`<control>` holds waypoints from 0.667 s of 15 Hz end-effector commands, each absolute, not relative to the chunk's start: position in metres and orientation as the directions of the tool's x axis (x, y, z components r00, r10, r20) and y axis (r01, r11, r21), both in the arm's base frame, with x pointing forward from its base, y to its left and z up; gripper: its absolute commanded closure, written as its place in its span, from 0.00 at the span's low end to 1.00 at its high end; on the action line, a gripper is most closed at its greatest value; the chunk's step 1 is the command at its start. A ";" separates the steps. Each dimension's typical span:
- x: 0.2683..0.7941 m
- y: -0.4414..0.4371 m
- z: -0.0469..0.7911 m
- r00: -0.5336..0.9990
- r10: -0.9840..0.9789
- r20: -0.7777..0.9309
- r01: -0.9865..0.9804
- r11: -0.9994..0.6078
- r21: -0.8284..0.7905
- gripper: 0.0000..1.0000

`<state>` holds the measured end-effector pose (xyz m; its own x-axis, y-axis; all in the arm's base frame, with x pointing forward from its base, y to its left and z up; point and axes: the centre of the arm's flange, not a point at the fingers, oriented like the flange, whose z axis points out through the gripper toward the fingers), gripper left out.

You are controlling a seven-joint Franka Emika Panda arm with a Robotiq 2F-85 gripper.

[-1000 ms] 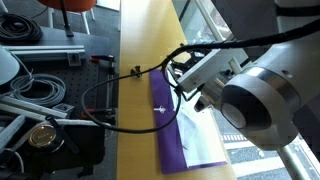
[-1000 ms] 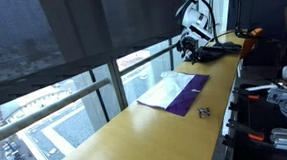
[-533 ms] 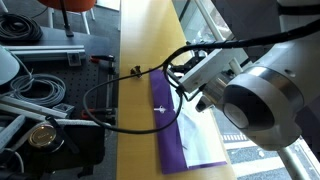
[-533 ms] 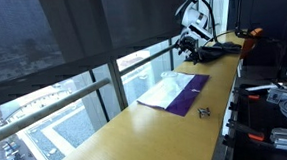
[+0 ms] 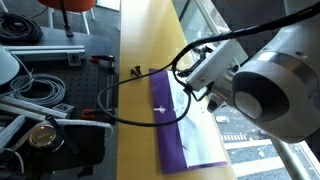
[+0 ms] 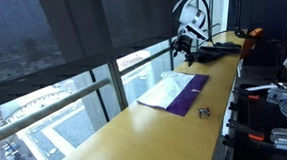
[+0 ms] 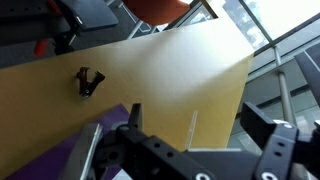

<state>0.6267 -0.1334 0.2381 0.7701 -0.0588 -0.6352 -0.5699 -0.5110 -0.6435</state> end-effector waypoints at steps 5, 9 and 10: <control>0.610 -0.107 0.300 0.833 -0.135 -0.537 -0.490 -0.632 -0.600 0.00; 0.599 -0.104 0.295 0.869 -0.211 -0.447 -0.432 -0.765 -0.478 0.00; 0.597 -0.103 0.294 0.878 -0.227 -0.422 -0.421 -0.786 -0.452 0.00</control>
